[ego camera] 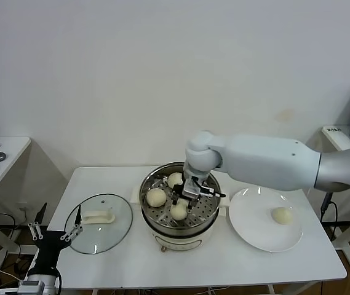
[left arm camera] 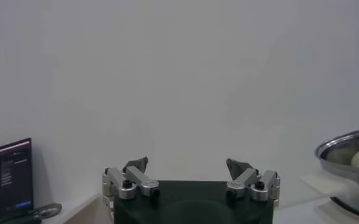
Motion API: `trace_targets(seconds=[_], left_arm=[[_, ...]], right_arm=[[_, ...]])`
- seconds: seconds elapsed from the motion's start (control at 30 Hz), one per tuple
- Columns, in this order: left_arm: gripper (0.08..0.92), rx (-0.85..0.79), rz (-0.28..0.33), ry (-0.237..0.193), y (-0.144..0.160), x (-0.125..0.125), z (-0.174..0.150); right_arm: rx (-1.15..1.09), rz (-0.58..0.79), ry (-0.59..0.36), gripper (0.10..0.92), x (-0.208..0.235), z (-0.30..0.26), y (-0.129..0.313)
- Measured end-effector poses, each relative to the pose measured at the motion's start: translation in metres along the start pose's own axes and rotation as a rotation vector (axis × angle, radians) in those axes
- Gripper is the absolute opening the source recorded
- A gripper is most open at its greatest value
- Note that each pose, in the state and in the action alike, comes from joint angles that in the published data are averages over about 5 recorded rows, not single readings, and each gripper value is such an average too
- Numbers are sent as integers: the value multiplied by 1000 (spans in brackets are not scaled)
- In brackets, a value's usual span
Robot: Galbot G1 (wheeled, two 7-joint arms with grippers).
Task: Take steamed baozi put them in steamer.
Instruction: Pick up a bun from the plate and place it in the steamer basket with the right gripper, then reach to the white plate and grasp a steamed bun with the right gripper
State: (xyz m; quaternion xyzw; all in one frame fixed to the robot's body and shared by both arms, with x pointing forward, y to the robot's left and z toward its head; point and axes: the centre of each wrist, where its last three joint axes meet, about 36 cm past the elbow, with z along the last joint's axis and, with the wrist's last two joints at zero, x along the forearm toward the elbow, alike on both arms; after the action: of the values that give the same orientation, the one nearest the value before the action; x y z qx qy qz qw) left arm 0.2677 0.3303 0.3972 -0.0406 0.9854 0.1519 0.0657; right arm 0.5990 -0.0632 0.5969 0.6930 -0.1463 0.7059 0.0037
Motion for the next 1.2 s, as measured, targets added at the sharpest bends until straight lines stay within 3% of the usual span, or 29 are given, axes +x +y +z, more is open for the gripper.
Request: trace_targets(seconds=[0.13,0.27,0.5,0.83,1.2], left_arm=[[823,0,-1,-1,0,0,0],[823,1,-1,-1,0,0,0],[823,-1,3,-6,0,-2,0],[823,11,23,-21,-4,-9,-2],[823,19,57,-24,-11,-14,1]], right_arm=[[27,-2,3,523,-7,-3,-1],[37,6,6,632,-6,-3,-2],[17,42,24,806,21,0,-2],[-289,78,87,823,75,11,41],[-831,109,148,823,102,36,158]])
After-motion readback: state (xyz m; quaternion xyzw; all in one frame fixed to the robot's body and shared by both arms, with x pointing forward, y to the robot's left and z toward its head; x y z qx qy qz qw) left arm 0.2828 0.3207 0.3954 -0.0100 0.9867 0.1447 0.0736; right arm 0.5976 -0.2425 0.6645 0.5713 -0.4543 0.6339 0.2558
